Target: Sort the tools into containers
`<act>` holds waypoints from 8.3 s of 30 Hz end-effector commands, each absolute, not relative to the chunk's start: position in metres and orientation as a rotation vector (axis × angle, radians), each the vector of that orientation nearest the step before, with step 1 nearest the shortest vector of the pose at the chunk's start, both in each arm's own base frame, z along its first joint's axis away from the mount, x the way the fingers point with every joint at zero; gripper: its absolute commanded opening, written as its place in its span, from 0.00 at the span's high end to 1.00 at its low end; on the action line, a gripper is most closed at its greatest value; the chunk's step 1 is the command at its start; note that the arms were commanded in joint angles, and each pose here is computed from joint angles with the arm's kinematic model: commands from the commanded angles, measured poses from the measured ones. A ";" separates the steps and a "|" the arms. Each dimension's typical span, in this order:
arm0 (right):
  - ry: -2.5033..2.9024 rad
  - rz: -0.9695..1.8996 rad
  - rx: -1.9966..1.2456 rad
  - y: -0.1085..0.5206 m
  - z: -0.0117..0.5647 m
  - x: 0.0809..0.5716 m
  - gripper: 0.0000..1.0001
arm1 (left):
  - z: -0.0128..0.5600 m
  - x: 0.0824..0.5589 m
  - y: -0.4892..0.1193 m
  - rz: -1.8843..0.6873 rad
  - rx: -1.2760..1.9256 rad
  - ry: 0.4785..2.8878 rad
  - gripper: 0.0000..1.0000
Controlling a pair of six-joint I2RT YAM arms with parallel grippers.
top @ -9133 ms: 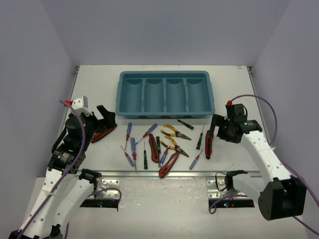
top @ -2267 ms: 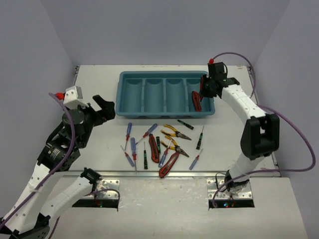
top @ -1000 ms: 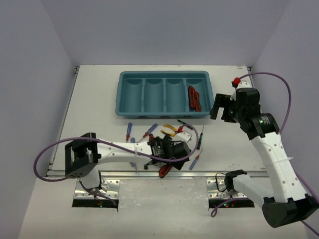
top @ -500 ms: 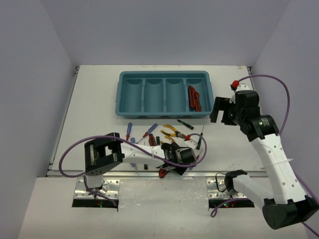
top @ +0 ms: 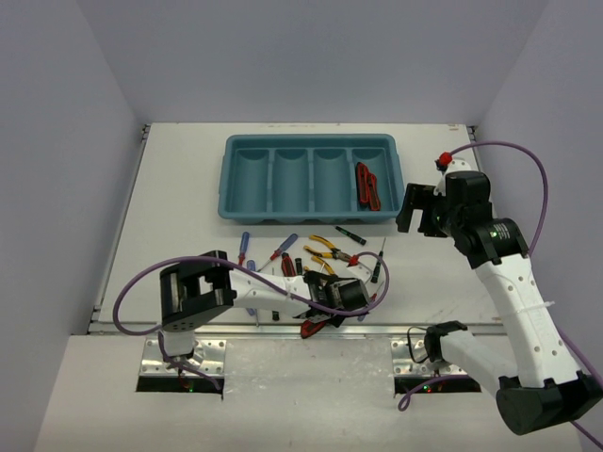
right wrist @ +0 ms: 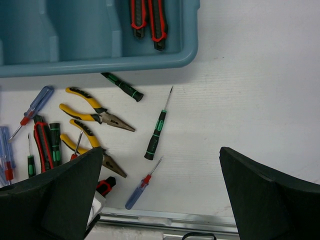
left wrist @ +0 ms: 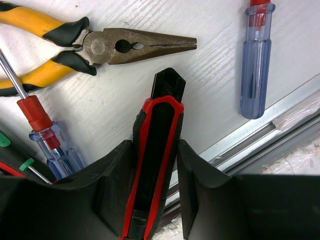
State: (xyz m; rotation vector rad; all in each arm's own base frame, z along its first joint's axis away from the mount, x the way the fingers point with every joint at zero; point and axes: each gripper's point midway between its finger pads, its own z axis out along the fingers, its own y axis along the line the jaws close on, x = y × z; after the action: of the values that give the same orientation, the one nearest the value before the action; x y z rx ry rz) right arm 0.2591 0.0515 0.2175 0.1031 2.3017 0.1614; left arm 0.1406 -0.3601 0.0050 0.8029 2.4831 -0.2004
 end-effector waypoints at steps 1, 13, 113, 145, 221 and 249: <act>2.253 0.185 0.090 0.054 0.229 0.263 0.01 | 0.025 0.139 -0.366 -0.278 0.756 2.476 0.94; 2.065 0.368 0.075 0.076 0.257 0.268 0.02 | 0.166 0.199 -0.349 -0.447 0.263 2.266 1.00; 2.315 0.402 0.076 0.113 0.171 0.381 1.00 | 0.298 0.251 -0.188 -0.384 -0.488 1.757 0.00; 2.272 0.367 0.043 0.093 0.221 0.335 0.18 | 0.087 0.208 -0.232 -0.133 0.024 2.388 0.11; 1.981 1.342 -0.386 0.201 0.225 0.217 0.03 | 0.161 0.256 -0.235 -0.382 -0.637 2.181 1.00; 2.067 1.365 -0.398 0.306 0.191 0.203 1.00 | 0.255 0.259 -0.285 -0.699 -0.510 1.983 0.12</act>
State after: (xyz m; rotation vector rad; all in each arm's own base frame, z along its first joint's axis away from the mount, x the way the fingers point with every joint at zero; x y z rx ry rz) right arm 0.1793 0.3001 0.1587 -0.4162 2.1795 1.4269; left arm 0.2495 -0.2807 0.2099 -0.5426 2.1005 -0.6239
